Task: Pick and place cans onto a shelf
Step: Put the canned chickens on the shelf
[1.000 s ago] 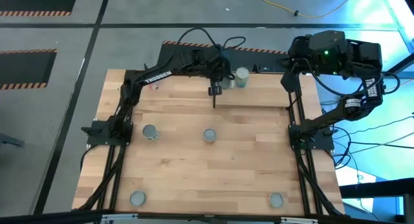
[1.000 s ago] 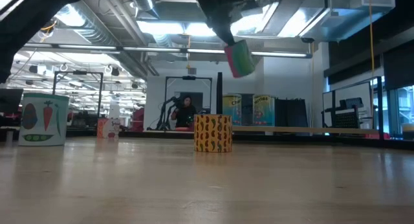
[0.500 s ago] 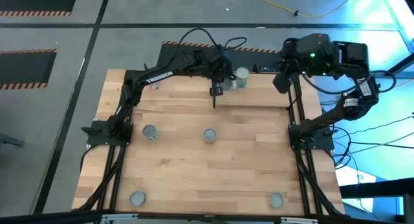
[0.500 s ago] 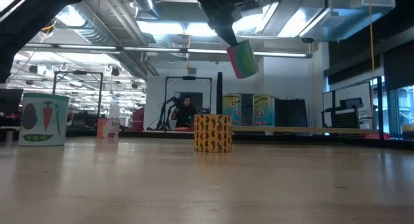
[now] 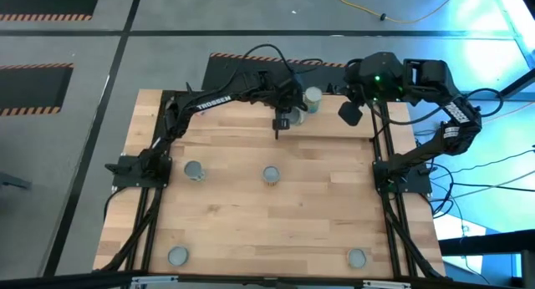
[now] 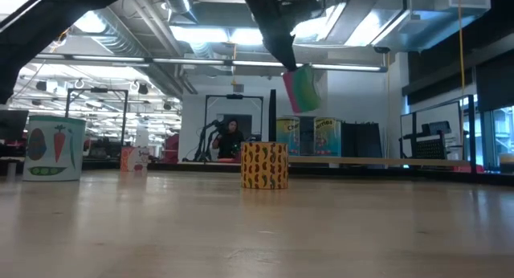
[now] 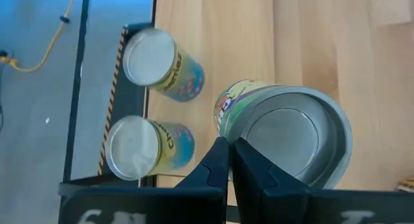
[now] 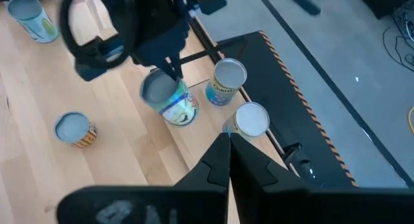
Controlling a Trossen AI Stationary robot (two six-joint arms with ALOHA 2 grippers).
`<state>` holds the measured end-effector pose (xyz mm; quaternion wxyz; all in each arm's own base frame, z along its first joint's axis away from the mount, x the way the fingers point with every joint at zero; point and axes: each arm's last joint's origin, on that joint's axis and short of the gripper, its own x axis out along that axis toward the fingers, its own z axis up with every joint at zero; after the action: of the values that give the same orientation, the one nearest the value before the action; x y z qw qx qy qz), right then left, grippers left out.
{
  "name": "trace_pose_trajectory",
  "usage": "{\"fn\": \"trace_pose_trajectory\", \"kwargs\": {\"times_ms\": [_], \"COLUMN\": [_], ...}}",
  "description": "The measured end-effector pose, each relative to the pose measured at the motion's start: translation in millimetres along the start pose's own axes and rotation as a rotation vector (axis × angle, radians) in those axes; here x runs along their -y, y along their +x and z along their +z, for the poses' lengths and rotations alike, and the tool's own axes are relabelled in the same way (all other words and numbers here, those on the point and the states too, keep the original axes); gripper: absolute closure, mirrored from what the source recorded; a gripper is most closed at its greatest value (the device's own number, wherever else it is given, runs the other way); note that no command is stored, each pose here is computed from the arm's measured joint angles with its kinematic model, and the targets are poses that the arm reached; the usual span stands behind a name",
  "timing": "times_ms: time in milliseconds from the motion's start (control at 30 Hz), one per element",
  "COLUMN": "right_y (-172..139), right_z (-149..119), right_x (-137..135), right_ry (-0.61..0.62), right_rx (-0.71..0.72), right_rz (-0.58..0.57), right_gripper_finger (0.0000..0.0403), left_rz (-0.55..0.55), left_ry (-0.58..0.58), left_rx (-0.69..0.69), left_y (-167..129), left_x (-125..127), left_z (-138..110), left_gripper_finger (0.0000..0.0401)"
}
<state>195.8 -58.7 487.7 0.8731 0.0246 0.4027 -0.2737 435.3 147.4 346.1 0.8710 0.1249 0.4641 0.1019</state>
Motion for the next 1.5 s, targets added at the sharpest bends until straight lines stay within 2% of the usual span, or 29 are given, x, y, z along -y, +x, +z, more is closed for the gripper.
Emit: {"fn": "trace_pose_trajectory", "kwargs": {"times_ms": [333, 567, 667, 867, 1000, 1100, 1333, 1500], "right_y": [-2, -2, -2, -2, -2, -2, -2, -2], "right_z": [2, 2, 2, 1, 1, 1, 1, 1], "right_x": [1, 1, 1, 1, 1, 1, 1, 1], "right_ry": [-0.029, -0.041, -0.041, -0.042, -0.043, -0.043, -0.052, -0.067], "right_rx": [0.024, 0.023, 0.022, 0.022, 0.022, 0.022, 0.021, 0.021], "right_rz": [0.001, 0.001, 0.001, 0.001, 0.001, 0.001, 0.001, 0.001], "right_gripper_finger": [0.0393, 0.0393, 0.0393, 0.0393, 0.0393, 0.0393, 0.0393, 0.0393], "left_rz": [-0.049, -0.076, -0.076, -0.075, 0.009, 0.022, 0.047, 0.066], "left_ry": [0.013, 0.058, 0.035, -0.177, -0.32, -0.464, -0.778, -0.876], "left_rx": [0.009, 0.037, 0.034, -0.004, 0.023, 0.02, 0.012, 0.01], "left_y": [22, 17, 22, 46, 49, 50, 53, 55], "left_x": [22, 45, 45, 48, 55, 56, 39, 23], "left_z": [8, 17, 17, 14, 20, 20, 14, 8], "left_gripper_finger": [0.0401, 0.0401, 0.0401, 0.0401, 0.0401, 0.0401, 0.0401, 0.0401]}}
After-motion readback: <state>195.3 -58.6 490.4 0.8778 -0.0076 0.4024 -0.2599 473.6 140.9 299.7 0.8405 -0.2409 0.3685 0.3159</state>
